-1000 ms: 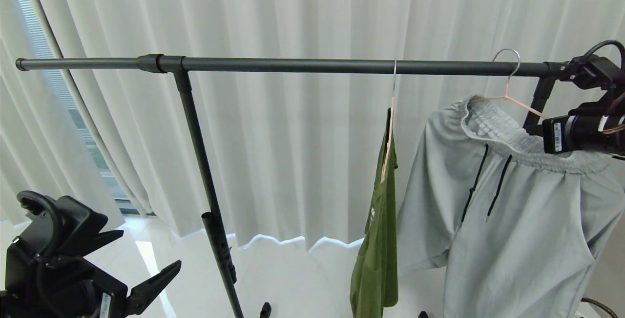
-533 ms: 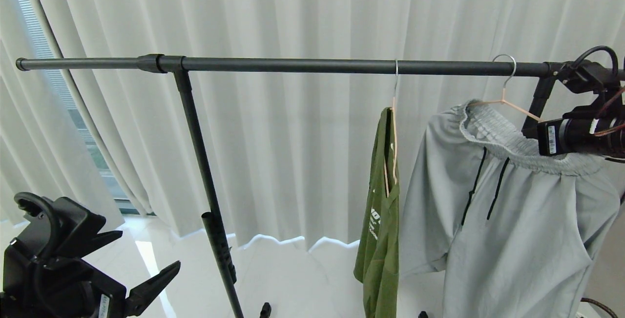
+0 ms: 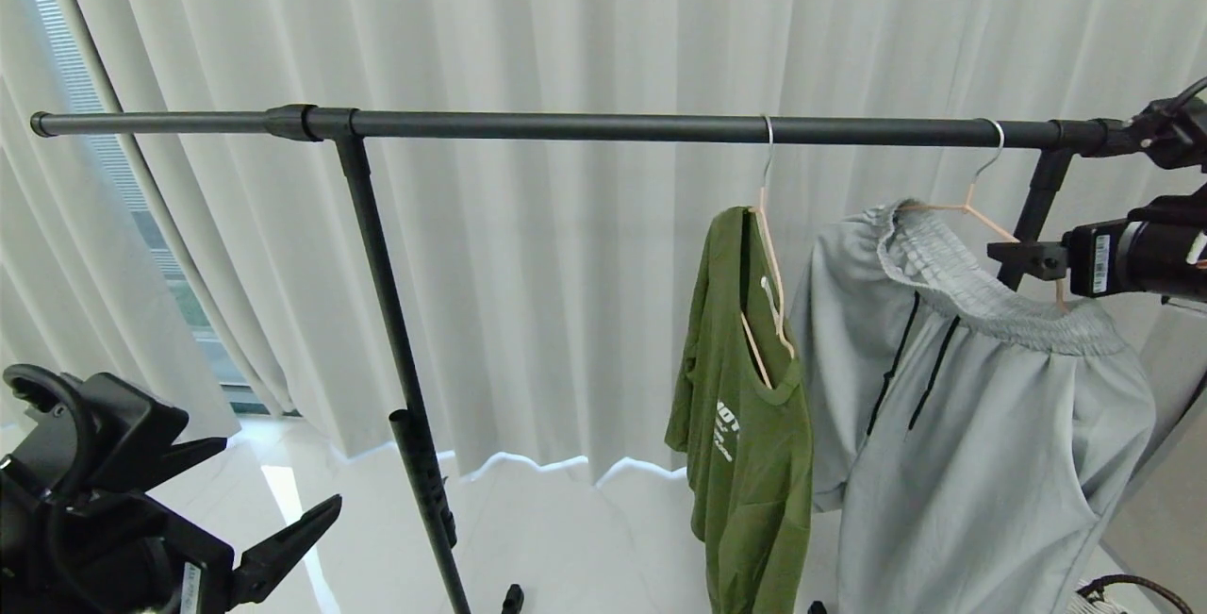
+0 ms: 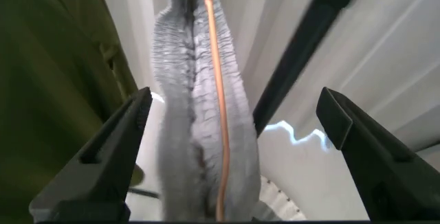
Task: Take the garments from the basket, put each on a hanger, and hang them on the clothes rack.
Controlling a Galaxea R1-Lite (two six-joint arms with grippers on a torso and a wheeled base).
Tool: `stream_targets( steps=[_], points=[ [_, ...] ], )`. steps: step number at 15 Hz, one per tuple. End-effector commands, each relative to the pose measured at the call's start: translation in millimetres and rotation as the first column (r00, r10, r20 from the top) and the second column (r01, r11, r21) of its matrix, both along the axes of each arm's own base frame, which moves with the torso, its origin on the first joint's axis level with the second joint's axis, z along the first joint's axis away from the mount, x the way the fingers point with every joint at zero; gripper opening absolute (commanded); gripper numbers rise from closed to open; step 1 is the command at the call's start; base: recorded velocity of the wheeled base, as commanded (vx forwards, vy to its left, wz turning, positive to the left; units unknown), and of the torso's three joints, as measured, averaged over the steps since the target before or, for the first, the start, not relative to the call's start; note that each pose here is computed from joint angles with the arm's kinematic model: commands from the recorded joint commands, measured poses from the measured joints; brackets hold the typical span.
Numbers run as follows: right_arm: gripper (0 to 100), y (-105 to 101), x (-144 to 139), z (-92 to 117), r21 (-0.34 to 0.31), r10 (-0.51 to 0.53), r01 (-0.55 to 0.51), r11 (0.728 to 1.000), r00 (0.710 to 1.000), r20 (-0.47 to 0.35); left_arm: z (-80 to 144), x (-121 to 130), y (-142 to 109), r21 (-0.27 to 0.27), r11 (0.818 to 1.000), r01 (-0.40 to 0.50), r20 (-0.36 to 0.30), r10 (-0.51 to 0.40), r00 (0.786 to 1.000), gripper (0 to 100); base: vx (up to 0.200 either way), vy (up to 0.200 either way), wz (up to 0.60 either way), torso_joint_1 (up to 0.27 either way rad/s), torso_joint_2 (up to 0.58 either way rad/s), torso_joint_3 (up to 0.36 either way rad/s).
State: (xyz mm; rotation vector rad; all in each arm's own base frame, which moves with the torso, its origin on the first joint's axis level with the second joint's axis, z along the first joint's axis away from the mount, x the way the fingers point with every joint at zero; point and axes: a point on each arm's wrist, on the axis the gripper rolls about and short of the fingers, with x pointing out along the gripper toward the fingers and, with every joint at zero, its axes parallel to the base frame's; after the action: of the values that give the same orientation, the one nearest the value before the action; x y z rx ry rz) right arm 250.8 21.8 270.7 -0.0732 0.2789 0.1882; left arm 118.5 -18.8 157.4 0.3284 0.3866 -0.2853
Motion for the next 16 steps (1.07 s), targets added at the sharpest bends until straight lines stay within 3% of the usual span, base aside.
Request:
stream_targets(
  steps=[1,3,7,16],
  points=[
    [100,-2,-32,24,0.057,-0.001,-0.005,0.998,0.995,0.103,4,-2,5,-0.003,0.999,-0.038,0.026,0.038,0.999,100,0.0,0.0,0.0,0.0,0.0,0.0],
    [100,-3,-54,39,0.074,0.012,-0.026,0.997,0.983,0.183,6,-5,10,-0.004,0.997,-0.08,0.046,0.08,0.996,100,0.0,0.0,0.0,0.0,0.0,0.0],
    [100,-5,-82,45,0.062,0.028,-0.044,0.997,0.971,0.239,7,-8,21,-0.006,0.983,-0.182,0.063,0.182,0.981,100,0.0,0.0,0.0,0.0,0.0,0.0],
    [100,-8,-111,24,-0.013,0.039,-0.037,0.999,0.971,0.236,5,-24,22,-0.001,0.977,-0.212,0.11,0.211,0.971,100,-0.2,0.0,0.0,0.001,0.0,0.003]
  ],
)
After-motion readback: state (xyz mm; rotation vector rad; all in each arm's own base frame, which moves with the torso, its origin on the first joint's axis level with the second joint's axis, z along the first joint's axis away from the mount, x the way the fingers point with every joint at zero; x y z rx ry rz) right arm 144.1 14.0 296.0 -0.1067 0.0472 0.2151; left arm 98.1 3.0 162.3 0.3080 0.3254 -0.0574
